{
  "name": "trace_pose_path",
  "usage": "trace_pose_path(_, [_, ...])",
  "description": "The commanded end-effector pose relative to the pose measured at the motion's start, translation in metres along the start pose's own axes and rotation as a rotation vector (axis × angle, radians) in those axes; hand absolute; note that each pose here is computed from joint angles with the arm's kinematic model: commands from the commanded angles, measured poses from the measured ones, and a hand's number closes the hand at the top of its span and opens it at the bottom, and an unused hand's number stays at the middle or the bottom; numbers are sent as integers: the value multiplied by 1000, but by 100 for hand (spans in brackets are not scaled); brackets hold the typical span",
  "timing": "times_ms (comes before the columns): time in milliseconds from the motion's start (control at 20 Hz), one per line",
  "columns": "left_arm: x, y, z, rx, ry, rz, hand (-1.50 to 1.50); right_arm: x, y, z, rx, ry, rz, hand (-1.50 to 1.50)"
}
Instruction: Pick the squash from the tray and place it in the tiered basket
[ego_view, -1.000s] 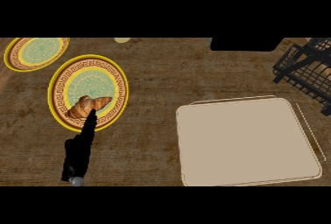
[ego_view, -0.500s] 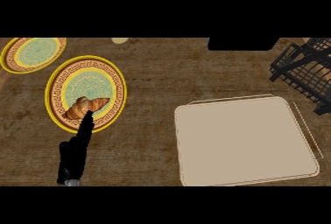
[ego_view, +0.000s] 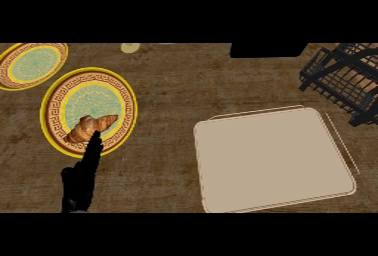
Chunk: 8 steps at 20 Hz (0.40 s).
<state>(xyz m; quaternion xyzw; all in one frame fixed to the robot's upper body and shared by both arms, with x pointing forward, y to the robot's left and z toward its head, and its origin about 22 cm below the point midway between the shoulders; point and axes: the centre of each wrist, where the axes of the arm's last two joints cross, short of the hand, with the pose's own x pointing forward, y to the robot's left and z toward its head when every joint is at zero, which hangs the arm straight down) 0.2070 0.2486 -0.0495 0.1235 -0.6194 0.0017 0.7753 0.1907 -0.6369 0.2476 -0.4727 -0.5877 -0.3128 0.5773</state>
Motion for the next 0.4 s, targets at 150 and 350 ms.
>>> trace_pose_path(150, [-18, 3, 3, 21, 53, -12, 0, -26, -109, 11, 58, 17, 26, -150])
trace_pose_path(350, [-13, 8, 17, 26, 56, -2, 0, -31, -154, 23, 92, -31, -13, -150])
